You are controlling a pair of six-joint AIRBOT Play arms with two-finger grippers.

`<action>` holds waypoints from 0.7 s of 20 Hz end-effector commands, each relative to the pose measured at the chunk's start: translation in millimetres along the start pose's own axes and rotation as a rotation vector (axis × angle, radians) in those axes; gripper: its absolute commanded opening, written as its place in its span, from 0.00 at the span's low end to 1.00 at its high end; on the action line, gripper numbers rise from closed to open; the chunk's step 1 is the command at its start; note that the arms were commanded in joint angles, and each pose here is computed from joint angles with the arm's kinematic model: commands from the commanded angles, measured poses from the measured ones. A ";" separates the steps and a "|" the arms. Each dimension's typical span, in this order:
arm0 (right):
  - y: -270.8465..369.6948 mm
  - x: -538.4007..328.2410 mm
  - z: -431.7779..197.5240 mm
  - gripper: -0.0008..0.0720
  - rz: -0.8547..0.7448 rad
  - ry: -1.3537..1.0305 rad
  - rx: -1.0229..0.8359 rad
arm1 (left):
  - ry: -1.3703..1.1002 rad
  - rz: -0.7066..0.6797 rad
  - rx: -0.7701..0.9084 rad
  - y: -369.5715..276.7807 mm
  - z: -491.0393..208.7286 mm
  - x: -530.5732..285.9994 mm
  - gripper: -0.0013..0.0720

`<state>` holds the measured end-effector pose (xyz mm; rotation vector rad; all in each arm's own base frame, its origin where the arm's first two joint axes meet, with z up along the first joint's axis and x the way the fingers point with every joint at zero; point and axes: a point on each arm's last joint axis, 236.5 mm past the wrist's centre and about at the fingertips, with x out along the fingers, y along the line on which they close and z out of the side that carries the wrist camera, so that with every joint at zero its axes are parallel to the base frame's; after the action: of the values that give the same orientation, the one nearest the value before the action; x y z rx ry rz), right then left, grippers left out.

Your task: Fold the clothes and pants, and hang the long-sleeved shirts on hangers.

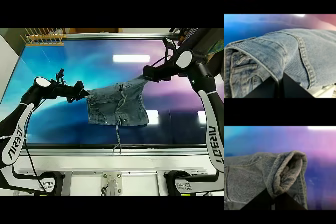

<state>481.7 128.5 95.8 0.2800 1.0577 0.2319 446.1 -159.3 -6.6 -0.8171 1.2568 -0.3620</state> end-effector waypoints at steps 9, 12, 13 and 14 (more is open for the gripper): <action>-41.9 45.3 -217.1 0.05 -0.153 0.305 -0.073 | 0.070 0.204 0.068 82.9 -95.1 24.3 0.05; -47.8 59.1 -223.3 0.05 -0.152 0.272 -0.051 | 0.077 0.216 0.082 85.1 -107.7 35.1 0.05; -47.3 60.1 -221.3 0.06 -0.151 0.262 -0.041 | 0.080 0.217 0.091 83.8 -109.8 37.0 0.05; -46.3 60.5 -221.0 0.06 -0.149 0.260 -0.025 | 0.083 0.215 0.095 82.1 -111.4 38.0 0.05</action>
<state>318.8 127.5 -60.9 0.1099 1.3469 0.1670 343.6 -160.8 -94.5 -0.6010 1.3831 -0.2803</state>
